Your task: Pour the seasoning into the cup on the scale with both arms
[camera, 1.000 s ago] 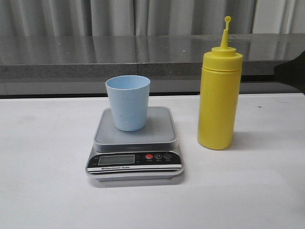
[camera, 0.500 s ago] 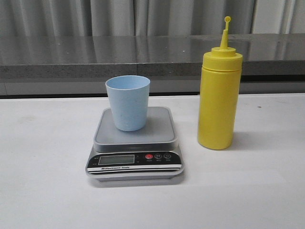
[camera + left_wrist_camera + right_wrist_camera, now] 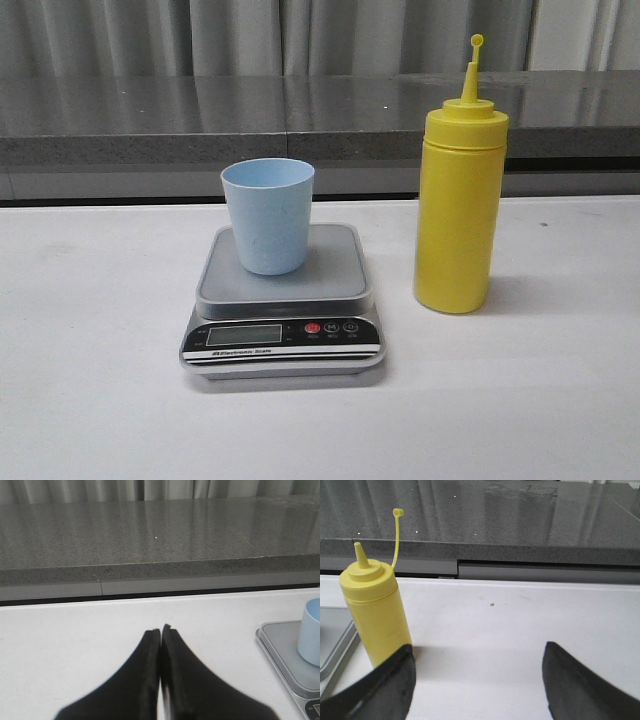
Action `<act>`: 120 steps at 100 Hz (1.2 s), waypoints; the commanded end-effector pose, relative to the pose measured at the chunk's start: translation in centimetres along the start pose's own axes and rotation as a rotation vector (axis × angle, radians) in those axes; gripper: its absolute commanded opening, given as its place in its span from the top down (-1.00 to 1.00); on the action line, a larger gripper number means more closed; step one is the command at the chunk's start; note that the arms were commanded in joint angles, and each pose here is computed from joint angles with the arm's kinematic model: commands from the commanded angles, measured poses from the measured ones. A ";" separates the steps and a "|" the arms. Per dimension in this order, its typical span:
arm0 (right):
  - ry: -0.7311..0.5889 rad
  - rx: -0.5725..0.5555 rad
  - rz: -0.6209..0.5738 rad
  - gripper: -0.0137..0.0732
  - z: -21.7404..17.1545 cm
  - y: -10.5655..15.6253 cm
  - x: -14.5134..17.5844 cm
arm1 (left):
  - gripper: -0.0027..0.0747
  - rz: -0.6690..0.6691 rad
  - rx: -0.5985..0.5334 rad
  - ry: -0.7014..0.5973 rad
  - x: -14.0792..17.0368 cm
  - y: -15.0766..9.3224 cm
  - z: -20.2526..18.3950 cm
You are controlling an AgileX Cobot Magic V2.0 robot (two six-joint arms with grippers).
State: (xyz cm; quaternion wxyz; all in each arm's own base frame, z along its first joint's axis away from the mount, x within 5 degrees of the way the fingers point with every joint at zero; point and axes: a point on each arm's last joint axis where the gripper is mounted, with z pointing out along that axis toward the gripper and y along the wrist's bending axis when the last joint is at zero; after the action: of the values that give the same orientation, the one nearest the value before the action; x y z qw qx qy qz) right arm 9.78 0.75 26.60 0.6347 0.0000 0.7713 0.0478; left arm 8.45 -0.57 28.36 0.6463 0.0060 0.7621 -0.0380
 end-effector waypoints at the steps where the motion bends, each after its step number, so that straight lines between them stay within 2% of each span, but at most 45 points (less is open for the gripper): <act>1: -0.079 -0.009 0.021 -0.29 -0.5 0.1 -1.3 | 0.98 -0.012 0.003 -0.106 -1.6 -0.1 -0.1; 24: -0.078 -0.008 0.021 0.61 -0.6 0.1 -1.3 | 0.98 -0.012 0.003 -0.106 -1.6 -0.1 -0.1; 37: -0.079 -0.008 0.021 0.98 -0.6 0.1 -1.3 | 0.98 -0.012 0.003 -0.106 -1.6 -0.1 -0.1; 120: -0.066 -0.004 0.001 0.96 -0.5 0.0 -0.8 | 0.98 -0.012 0.003 -0.106 -1.6 -0.1 -0.1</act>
State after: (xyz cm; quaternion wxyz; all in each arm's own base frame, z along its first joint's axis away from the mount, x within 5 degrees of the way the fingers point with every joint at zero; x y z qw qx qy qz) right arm 9.27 0.71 26.35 0.6267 0.0099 0.7772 0.0555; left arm 8.45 -0.57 28.36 0.6463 0.0060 0.7621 -0.0380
